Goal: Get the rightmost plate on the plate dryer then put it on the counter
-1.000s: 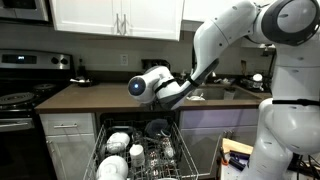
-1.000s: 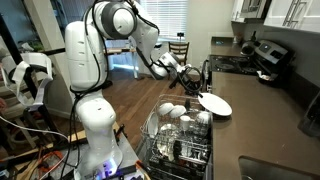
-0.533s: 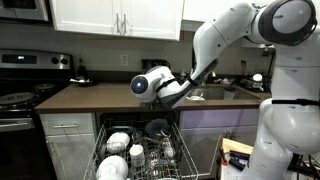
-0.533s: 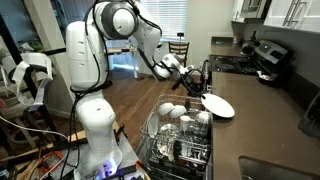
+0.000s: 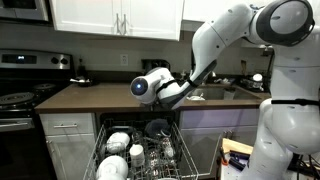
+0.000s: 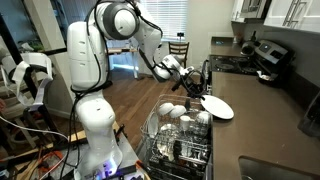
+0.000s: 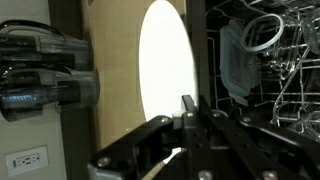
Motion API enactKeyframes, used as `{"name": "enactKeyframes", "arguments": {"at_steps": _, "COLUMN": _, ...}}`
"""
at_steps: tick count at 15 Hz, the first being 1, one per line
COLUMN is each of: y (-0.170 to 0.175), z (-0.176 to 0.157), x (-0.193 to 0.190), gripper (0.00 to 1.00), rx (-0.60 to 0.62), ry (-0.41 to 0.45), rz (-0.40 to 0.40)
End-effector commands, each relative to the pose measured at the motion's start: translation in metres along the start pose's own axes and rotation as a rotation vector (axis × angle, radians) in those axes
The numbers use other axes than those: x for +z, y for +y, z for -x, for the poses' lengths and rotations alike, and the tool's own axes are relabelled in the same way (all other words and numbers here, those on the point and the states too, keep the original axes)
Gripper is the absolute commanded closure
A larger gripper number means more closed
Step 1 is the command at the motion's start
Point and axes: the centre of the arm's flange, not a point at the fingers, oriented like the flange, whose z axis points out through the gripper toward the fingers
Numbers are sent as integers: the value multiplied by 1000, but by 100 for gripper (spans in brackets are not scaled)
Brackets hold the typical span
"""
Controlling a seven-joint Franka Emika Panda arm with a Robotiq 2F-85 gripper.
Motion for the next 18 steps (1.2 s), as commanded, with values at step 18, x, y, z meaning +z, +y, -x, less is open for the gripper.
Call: {"name": "enactKeyframes", "arguments": {"at_steps": 18, "y": 5, "z": -7, "x": 16, "gripper": 99, "rx": -58, "ry": 101, "rz": 64}}
